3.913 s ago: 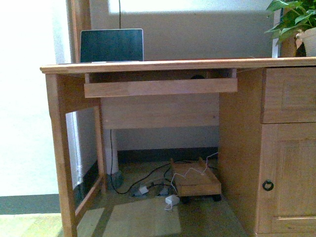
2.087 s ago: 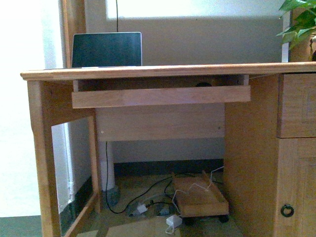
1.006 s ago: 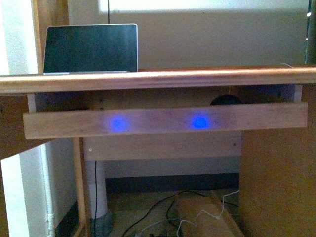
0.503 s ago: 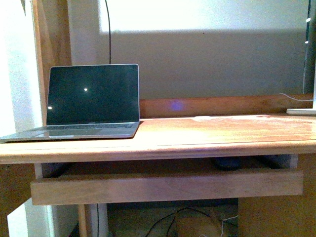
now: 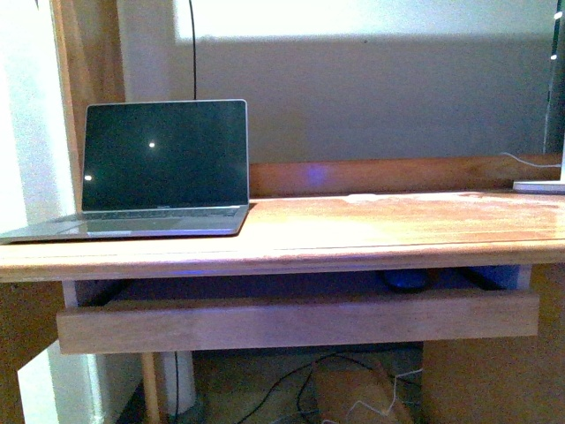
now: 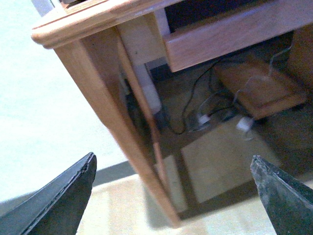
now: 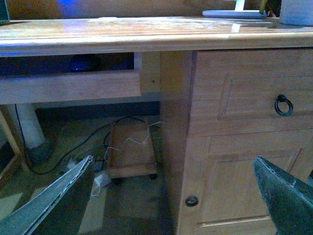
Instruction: Place mouse
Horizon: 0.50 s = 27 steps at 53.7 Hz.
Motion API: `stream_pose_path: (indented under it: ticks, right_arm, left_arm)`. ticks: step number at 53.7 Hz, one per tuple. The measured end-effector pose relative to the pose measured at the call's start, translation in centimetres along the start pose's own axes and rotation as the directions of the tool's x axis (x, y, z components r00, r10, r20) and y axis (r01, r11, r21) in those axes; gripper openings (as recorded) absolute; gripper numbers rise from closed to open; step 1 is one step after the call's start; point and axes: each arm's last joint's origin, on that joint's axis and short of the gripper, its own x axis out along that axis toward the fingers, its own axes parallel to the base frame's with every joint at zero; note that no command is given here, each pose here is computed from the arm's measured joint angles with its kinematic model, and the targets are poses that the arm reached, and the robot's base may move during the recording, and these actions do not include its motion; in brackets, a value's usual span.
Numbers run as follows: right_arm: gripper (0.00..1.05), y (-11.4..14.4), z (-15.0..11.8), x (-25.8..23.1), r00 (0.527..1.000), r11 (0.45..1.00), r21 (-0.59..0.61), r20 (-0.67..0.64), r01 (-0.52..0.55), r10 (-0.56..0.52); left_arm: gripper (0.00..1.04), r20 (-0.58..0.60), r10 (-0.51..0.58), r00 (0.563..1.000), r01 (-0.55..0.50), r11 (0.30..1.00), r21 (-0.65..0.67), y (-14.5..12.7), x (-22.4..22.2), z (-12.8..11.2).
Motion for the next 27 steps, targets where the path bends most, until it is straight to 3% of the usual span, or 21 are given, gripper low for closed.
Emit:
stream_pose_path:
  ticks: [5, 9, 16, 27]
  right_arm:
    - [0.97, 0.0, 0.0, 0.0, 1.0, 1.0, 0.0, 0.0, 0.0, 0.0]
    - [0.97, 0.0, 0.0, 0.0, 1.0, 1.0, 0.0, 0.0, 0.0, 0.0]
    - [0.97, 0.0, 0.0, 0.0, 1.0, 1.0, 0.0, 0.0, 0.0, 0.0]
    - [0.97, 0.0, 0.0, 0.0, 1.0, 1.0, 0.0, 0.0, 0.0, 0.0]
  left_arm:
    - [0.97, 0.003, 0.022, 1.0, -0.022, 0.934, 0.356, 1.3, 4.3, -1.1]
    - [0.97, 0.022, 0.01, 1.0, -0.02, 0.845, 0.535, 1.6, 7.4, -1.3]
    - [0.97, 0.1, -0.034, 0.994, -0.044, 0.725, 0.687, 1.5, 11.1, -0.5]
    - [0.97, 0.168, -0.164, 0.972, -0.028, 0.63, 0.776, -0.1, 15.5, 0.0]
